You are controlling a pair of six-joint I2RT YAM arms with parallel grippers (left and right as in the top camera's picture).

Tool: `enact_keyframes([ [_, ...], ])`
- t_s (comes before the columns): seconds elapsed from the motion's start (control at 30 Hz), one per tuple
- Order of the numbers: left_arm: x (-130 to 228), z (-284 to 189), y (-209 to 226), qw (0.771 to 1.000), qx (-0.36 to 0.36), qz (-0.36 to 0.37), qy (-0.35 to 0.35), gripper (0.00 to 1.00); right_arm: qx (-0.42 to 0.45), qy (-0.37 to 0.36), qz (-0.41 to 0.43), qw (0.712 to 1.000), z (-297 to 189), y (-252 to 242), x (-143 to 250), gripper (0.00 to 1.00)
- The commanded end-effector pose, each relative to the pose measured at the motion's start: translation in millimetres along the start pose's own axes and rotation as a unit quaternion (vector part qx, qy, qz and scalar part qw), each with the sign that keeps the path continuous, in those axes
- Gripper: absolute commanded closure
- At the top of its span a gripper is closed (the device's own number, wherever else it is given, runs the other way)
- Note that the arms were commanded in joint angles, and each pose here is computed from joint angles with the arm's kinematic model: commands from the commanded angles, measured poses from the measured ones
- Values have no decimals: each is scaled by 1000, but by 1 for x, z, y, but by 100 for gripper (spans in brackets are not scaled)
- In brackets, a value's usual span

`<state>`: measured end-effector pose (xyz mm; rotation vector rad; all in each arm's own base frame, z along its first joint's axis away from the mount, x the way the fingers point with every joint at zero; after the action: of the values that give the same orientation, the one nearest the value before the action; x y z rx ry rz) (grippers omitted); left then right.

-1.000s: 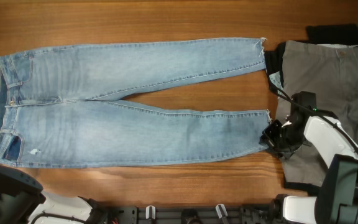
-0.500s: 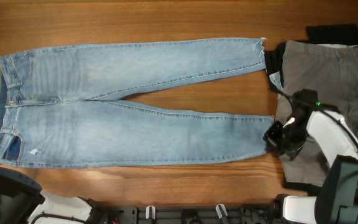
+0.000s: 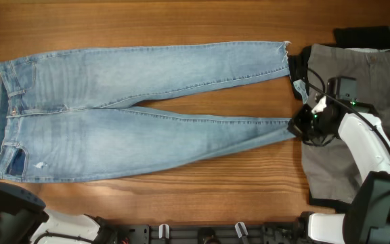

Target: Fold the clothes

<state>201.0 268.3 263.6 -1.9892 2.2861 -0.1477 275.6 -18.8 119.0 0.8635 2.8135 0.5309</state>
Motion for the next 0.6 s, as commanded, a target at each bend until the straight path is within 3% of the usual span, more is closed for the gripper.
enact_keyframes([
  [0.0,1,-2,1,1000,5,-8,0,35,-7,-1,1,1000,9,7,-2,56],
  [0.03,1,-2,1,1000,4,-8,1,35,-11,-5,-4,1000,9,8,-4,44],
  [0.1,1,-2,1,1000,4,-8,2,34,-14,-8,-13,1000,9,9,-5,38],
  [0.23,1,-2,1,1000,4,-8,1,34,-9,-5,1,1000,7,2,-6,38],
  [0.33,1,-2,1,1000,4,-8,1,33,3,-4,23,1000,4,-10,-8,51],
  [0.37,1,-2,1,1000,5,-8,1,33,4,-3,30,1000,3,-12,-8,51],
  [0.57,1,-2,0,1000,6,-8,0,33,6,-4,45,999,1,-18,-10,35],
])
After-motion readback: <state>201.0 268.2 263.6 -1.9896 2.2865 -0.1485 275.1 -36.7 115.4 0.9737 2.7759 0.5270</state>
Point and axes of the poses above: each gripper's point midway between its finger pads, its own z axis out along the fingers, its own y axis along the line the jaws close on, x = y × z, the point moved 8 cm from there along -z, back along the fingers, and after that the axes turned 5 degrees about -z, right-handed, at the moved point
